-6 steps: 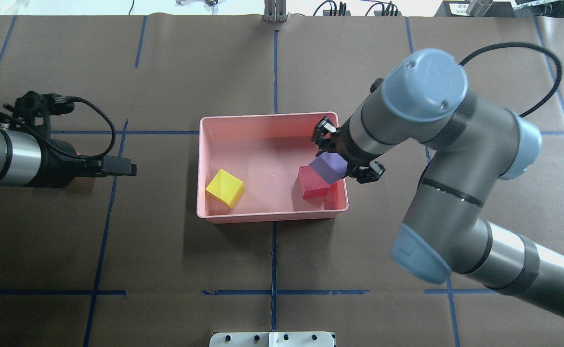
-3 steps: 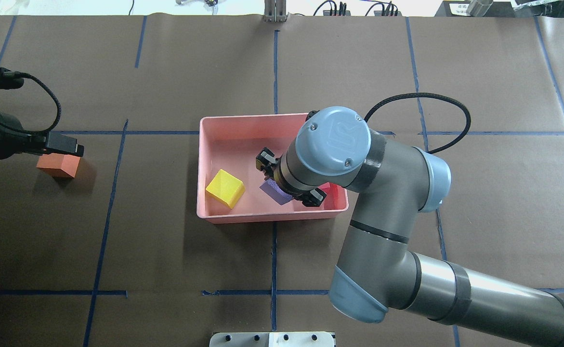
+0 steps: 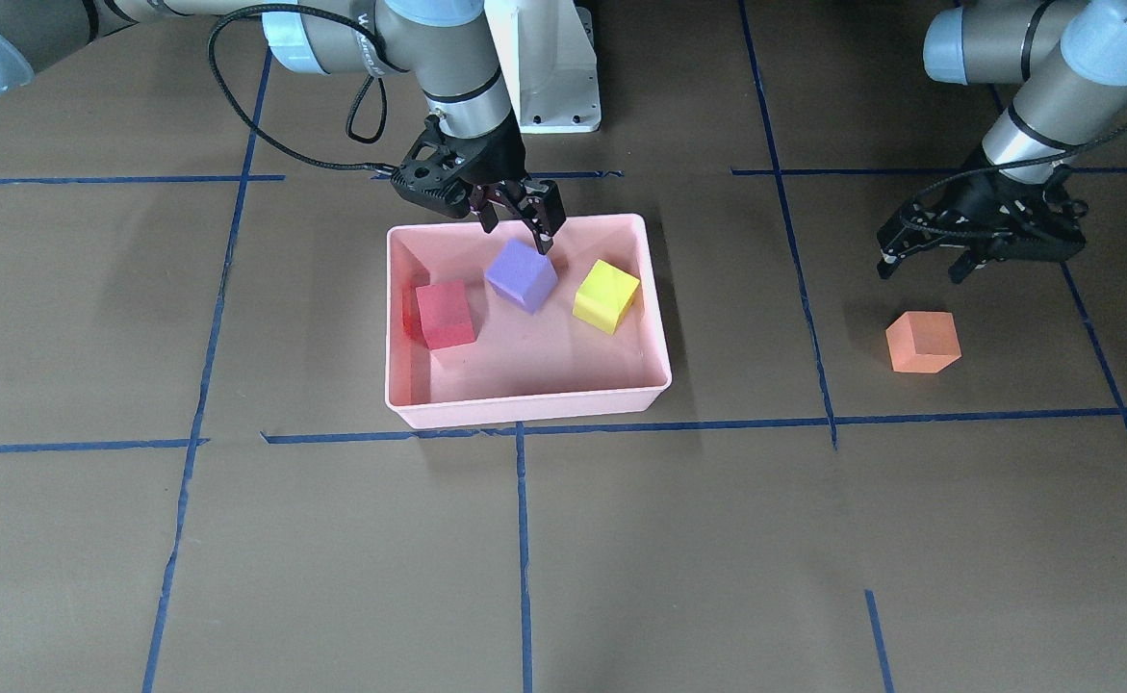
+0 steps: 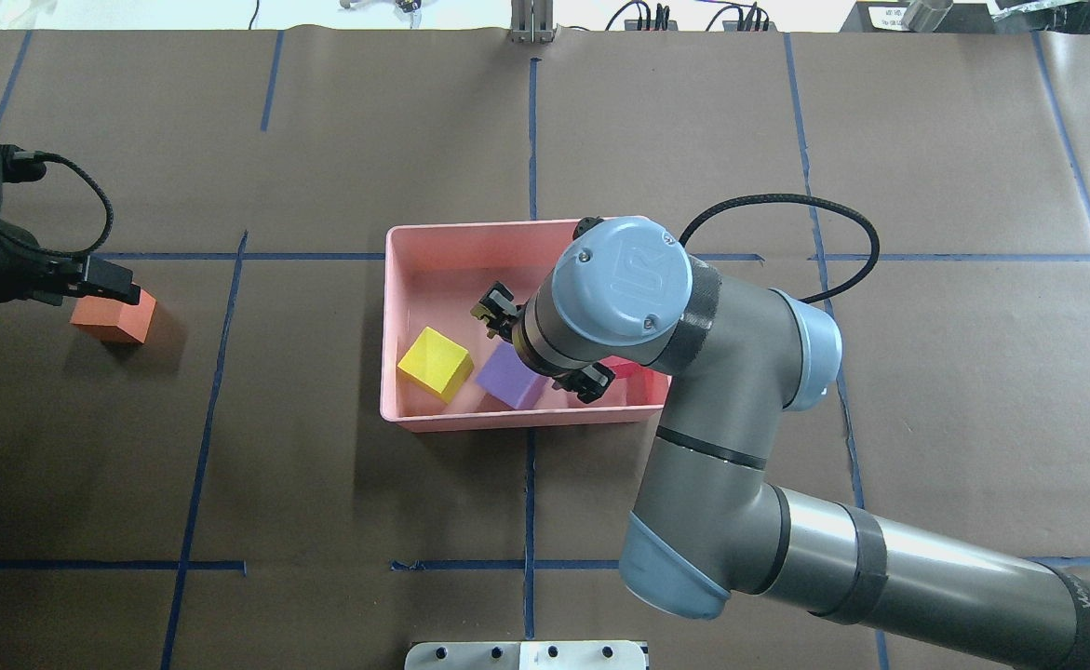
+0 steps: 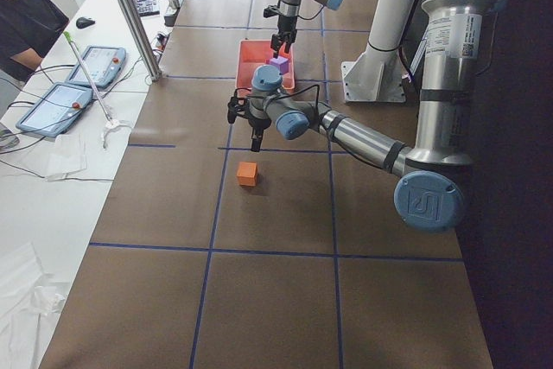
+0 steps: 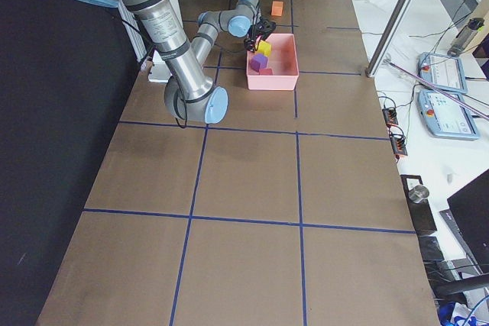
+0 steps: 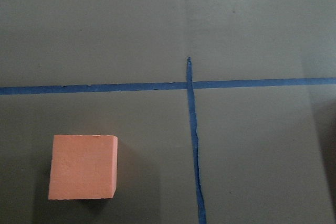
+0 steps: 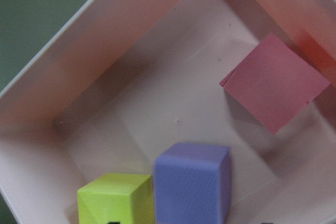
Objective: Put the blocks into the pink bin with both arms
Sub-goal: 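Drop the purple cube in the bin with right gripper while left grasps orange cube, then release the orange cube into the bin with left gripper while right withdraws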
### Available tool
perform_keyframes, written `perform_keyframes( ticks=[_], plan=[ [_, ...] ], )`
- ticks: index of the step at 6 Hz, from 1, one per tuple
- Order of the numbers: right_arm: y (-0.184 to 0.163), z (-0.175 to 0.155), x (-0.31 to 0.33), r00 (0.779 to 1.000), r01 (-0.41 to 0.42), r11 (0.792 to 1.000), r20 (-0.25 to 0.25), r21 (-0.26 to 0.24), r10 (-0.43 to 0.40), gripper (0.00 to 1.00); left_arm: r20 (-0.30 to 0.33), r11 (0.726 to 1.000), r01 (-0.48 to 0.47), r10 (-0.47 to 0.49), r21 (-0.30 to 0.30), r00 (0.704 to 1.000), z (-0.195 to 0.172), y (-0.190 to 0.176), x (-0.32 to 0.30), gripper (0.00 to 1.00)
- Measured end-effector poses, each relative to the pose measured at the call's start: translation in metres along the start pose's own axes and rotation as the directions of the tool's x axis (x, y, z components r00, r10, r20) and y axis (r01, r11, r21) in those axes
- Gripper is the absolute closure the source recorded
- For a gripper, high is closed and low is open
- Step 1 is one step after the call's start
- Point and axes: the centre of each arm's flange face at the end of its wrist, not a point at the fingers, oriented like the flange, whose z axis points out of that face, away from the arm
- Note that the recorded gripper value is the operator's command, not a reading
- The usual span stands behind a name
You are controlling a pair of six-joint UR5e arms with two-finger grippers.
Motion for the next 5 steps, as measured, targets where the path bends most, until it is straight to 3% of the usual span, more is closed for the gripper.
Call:
perform_keyframes(
  ticks=[3,5],
  plan=[
    [-0.048,-0.059,0.039,0.999,-0.030,1.000,0.017,0.001,0.030,0.00,0.065,0.998,0.037,-0.034,-0.051,0.997,0.054,-0.020,-0.024,0.01],
    [-0.075,-0.070,0.054,0.999,-0.052,0.999,0.000,-0.001,0.052,0.00,0.093,0.997,0.021,-0.015,-0.072,0.996,0.071,-0.020,-0.037,0.01]
  ],
)
